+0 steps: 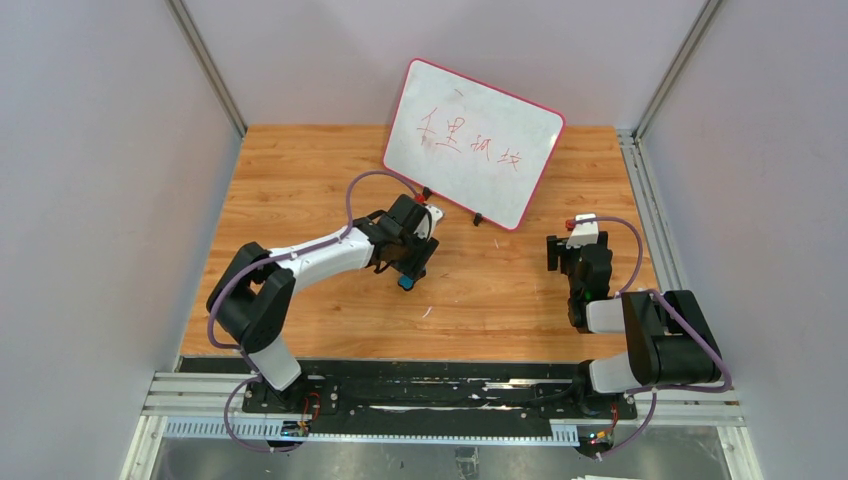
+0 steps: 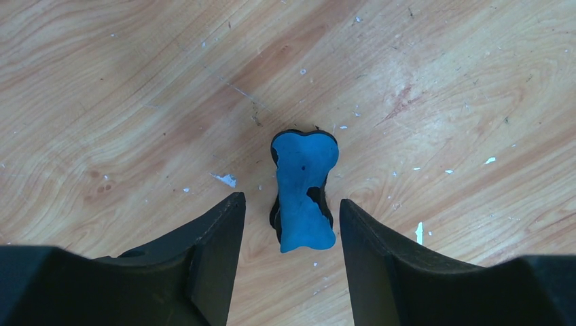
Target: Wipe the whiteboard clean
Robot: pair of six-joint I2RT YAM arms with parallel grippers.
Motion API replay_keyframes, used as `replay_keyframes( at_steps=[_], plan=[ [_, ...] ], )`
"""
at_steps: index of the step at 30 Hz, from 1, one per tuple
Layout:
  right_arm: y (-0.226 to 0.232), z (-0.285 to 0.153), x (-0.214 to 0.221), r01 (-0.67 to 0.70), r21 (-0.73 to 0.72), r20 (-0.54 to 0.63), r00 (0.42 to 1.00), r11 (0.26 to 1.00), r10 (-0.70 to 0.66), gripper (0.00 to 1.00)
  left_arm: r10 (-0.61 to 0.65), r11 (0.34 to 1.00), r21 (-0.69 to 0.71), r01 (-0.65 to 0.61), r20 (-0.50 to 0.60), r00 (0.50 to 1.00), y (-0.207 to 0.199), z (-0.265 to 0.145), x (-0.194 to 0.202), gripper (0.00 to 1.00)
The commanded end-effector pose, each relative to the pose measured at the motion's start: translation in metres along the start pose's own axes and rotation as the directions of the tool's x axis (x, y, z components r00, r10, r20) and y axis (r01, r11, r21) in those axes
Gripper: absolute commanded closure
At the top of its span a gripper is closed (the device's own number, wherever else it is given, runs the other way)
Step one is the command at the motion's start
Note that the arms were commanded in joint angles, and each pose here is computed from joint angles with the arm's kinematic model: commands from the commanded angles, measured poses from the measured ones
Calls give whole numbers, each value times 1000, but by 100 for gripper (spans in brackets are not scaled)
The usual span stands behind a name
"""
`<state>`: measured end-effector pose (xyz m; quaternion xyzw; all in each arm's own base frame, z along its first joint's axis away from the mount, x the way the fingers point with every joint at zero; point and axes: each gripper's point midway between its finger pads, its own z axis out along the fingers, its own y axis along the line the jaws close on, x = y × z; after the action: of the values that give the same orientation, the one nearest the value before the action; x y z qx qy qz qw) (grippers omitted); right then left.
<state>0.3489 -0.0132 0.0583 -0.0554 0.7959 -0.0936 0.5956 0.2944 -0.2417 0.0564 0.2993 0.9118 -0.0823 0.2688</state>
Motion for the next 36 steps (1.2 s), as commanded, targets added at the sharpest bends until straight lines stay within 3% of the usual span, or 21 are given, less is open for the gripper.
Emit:
replay_keyframes(
  at_steps=[1,9,17,36],
  plan=[
    [-7,4,-12,-21,24,35,999,999,20,21,26,999,27,-26,24,999,-7,-3,-10,43],
    [-7,4,-12,-20,24,33,999,1000,19,21,23,999,47,-21,-29,999,-11,10,6,46],
    [-7,4,-12,-20,24,34,999,1000,19,21,25,999,40,-23,-41,999,-10,14,9,57],
    [-7,4,-12,-21,24,34,999,999,20,21,15,999,36,-12,-83,996,-10,28,21,57]
  ],
)
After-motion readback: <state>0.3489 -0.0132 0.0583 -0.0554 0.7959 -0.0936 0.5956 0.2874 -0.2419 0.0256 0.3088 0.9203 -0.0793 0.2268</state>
